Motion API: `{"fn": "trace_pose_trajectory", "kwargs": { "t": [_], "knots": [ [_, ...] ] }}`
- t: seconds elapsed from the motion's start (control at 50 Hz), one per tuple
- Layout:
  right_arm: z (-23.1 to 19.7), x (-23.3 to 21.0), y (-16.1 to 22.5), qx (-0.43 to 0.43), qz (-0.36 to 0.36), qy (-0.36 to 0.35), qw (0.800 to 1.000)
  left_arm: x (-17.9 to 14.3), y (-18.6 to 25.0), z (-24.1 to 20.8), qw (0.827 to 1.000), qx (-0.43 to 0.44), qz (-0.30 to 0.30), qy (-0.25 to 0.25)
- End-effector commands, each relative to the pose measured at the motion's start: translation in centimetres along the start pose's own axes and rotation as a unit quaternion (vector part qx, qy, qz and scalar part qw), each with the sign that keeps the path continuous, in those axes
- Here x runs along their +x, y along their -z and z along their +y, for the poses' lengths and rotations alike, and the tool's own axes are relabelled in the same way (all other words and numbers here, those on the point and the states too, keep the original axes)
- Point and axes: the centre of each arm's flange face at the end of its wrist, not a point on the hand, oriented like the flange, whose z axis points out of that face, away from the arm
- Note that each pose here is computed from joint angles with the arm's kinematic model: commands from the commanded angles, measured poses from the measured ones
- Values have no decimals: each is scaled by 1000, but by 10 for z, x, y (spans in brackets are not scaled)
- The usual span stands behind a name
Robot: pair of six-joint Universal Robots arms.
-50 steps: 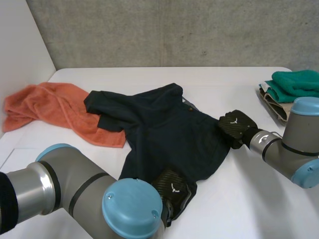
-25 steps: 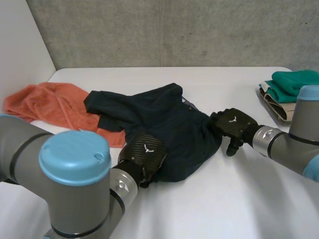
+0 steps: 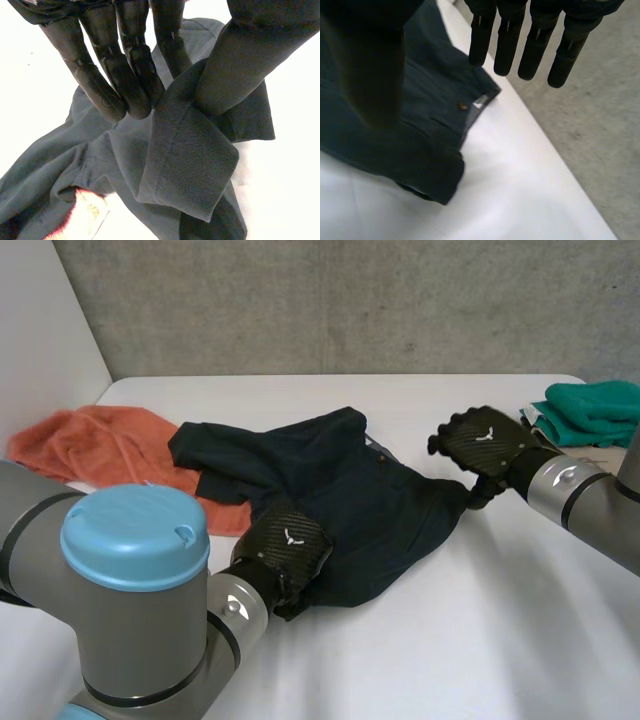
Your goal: Fold the laundry.
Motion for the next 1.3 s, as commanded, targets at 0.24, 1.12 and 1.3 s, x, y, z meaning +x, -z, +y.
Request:
{"fn": "trace_pose_trajectory", "kwargs": {
  "t": [0.24, 1.12, 1.3],
  "knots": [
    [55, -42, -43, -51, -53, 22, 997, -15, 7, -10, 999, 12, -12, 30],
    [-80, 47, 9, -31, 157, -1, 987, -174, -45, -124, 960, 199, -197, -26],
    [-183, 113, 21, 264, 347, 16, 900, -242, 9, -229, 836, 437, -332, -19]
  ]
}}
